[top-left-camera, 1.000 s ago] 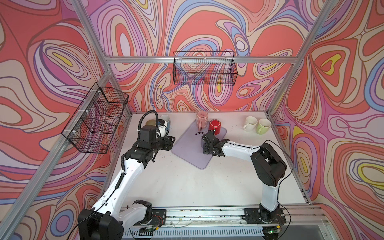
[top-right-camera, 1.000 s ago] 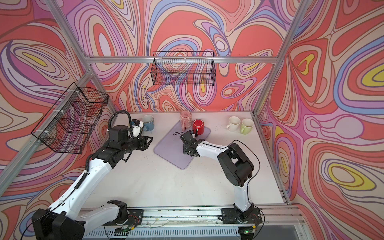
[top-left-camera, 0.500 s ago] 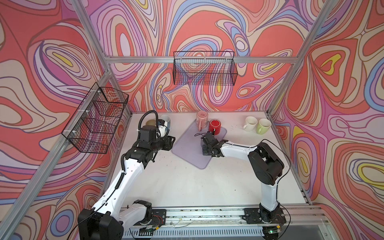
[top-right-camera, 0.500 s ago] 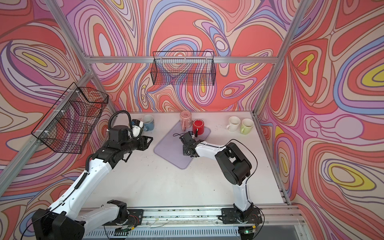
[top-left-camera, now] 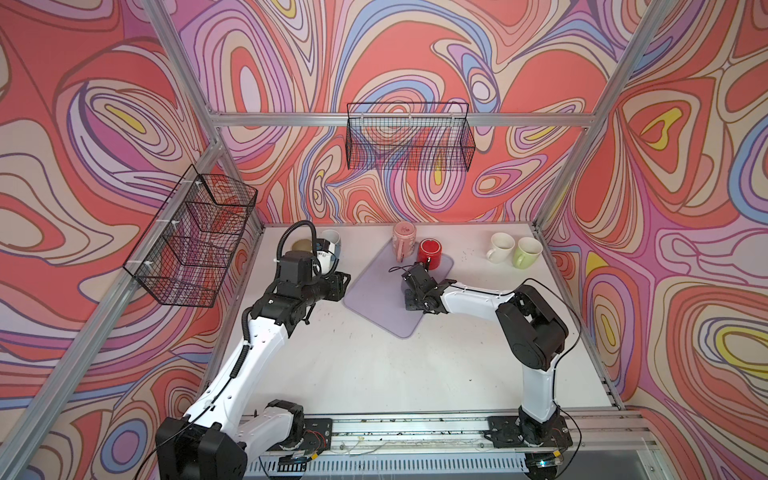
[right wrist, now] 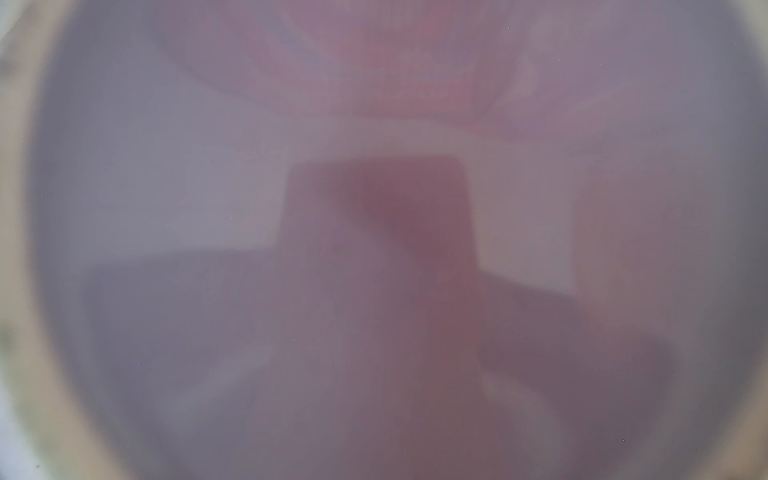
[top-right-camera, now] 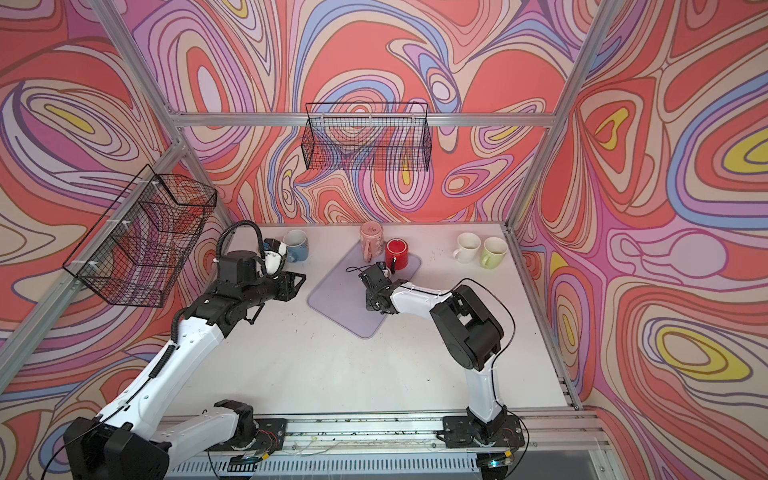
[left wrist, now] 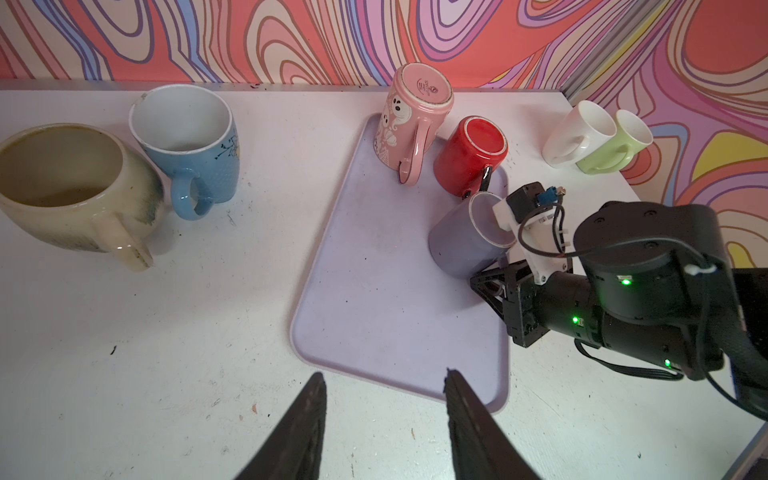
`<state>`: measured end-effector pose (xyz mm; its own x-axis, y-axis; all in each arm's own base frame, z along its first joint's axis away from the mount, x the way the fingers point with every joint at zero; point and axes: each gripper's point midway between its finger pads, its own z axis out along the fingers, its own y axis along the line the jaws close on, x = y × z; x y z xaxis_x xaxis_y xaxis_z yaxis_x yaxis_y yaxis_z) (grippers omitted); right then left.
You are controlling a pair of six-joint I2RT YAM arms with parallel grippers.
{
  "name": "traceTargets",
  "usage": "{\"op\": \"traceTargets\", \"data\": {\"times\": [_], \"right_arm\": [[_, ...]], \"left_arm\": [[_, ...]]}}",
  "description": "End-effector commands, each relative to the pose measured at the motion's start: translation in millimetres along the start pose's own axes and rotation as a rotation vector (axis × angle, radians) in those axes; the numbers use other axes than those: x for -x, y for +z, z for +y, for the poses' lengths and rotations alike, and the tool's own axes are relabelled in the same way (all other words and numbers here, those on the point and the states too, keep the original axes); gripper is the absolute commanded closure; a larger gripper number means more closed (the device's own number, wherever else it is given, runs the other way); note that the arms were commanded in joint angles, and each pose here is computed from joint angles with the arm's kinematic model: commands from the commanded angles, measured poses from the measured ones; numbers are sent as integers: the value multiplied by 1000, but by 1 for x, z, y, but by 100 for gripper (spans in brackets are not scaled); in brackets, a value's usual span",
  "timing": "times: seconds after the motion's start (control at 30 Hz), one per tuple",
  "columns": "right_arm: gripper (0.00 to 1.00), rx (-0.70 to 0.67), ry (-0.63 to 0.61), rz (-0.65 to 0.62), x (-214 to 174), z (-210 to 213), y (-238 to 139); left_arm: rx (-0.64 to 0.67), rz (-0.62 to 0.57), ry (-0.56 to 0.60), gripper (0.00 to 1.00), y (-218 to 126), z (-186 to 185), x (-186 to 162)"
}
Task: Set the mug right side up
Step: 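Close the right gripper on the grey mug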
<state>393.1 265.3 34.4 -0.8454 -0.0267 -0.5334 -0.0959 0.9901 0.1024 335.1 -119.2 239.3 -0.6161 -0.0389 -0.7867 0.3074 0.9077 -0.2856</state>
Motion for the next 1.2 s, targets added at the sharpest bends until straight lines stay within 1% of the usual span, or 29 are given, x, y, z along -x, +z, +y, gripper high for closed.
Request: {"op": "traceTargets", "data": {"times": [0.0,0.33,0.57,0.7,0.9,1.07,1.17], "right_arm": [[90,2,0,5,2,3,3],[93,8,-14,-2,6,3,-4],[96,112,20,-22,16,11,-16],[97,154,42,-34,21,7,-23],[97,256,98,-65,31,4,-36],[99,276,99,-71,30,2,-41],[99,321,101,-83,31,5,-46]], "left_arm": [[-2,9,0,51,3,2,-4],[-12,15,-4,51,4,1,-5],[-15,23,-6,51,7,1,-7],[-10,25,-7,51,7,2,-7],[-15,28,-7,51,8,2,-8],[-16,28,-7,51,8,1,-8],[-19,29,-8,51,8,1,-8]]}}
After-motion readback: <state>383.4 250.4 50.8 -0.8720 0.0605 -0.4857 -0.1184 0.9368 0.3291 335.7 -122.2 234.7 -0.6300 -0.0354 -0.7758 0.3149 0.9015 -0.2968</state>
